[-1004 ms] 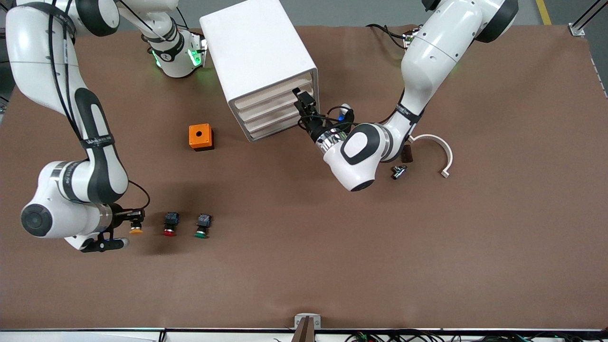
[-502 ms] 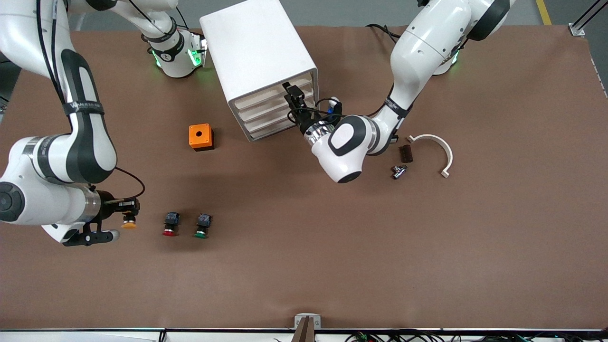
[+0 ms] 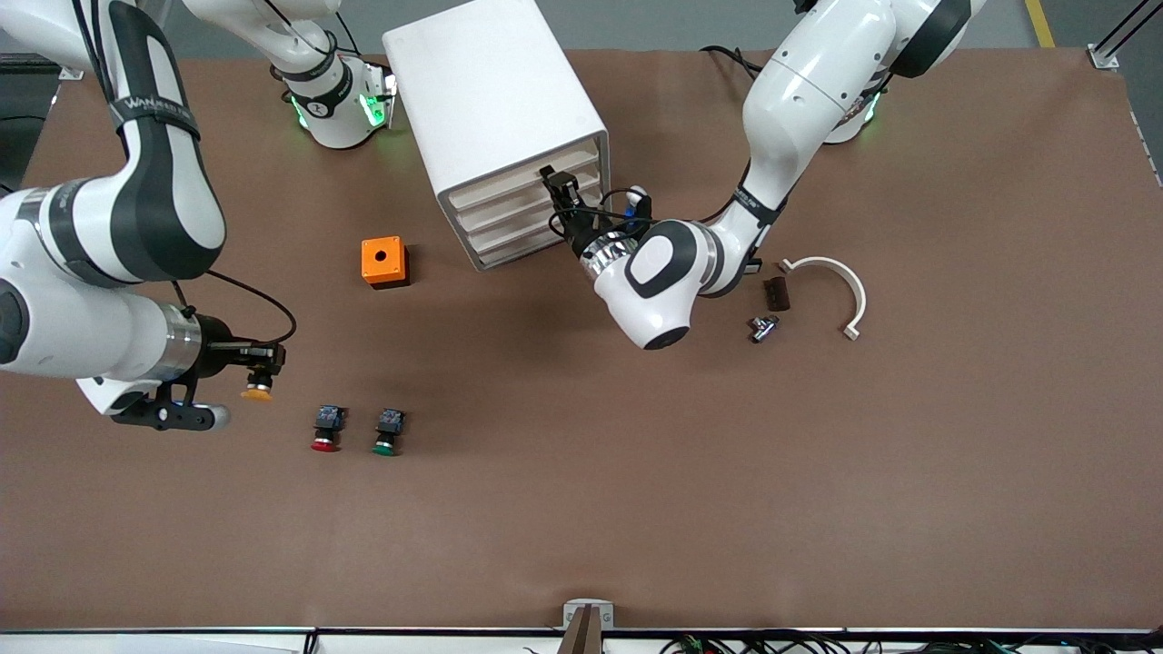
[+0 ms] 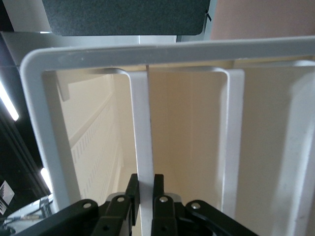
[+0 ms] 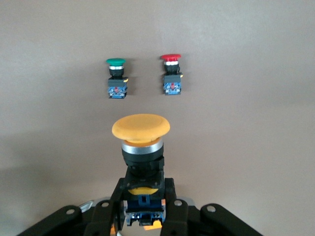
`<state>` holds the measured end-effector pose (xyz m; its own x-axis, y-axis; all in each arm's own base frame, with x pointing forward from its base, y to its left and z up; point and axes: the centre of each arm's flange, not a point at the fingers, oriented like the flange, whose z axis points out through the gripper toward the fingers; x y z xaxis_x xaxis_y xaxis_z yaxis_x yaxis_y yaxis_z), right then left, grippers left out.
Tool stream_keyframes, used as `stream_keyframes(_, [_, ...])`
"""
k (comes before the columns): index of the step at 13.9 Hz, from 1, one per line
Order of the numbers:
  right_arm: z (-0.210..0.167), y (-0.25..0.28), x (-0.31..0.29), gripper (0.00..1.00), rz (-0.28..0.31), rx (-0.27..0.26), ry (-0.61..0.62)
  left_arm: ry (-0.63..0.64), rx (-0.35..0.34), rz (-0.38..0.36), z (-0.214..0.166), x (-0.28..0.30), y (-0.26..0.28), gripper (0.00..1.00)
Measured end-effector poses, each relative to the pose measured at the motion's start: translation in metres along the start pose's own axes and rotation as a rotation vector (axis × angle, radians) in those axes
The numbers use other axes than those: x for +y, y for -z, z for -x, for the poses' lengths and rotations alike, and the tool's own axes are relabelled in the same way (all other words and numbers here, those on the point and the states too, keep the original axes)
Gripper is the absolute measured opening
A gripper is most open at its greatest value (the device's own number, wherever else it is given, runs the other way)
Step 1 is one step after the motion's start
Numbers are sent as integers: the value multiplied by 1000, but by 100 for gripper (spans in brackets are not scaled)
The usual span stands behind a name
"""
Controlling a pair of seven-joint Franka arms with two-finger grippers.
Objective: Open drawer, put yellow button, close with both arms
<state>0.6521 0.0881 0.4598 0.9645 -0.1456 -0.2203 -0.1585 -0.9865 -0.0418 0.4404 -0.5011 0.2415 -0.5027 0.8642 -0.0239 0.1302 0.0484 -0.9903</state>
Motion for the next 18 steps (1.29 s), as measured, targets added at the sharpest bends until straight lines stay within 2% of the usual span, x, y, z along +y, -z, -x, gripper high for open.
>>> stream_keyframes(4, [39,21,-54,33,-6,-13,-180,20,-46,13,-5,5,30,14])
stream_keyframes(7, [67,35,-83,33,-48,-55,-306,27,-131,32,-17,7,87,14])
stream_keyframes(10, [89,47,-102,33,-54,-77,-428,23,-207,54,-28,7,134,15])
stream_keyframes(12, [109,49,-131,33,-44,-75,-507,25,-234,66,-32,10,149,30])
stream_keyframes(16, [162,37,-212,33,-20,-58,-673,6,-279,91,-36,2,179,74])
stream_keyframes(18, [181,30,-241,33,-30,-42,-742,9,-334,134,-51,2,220,95])
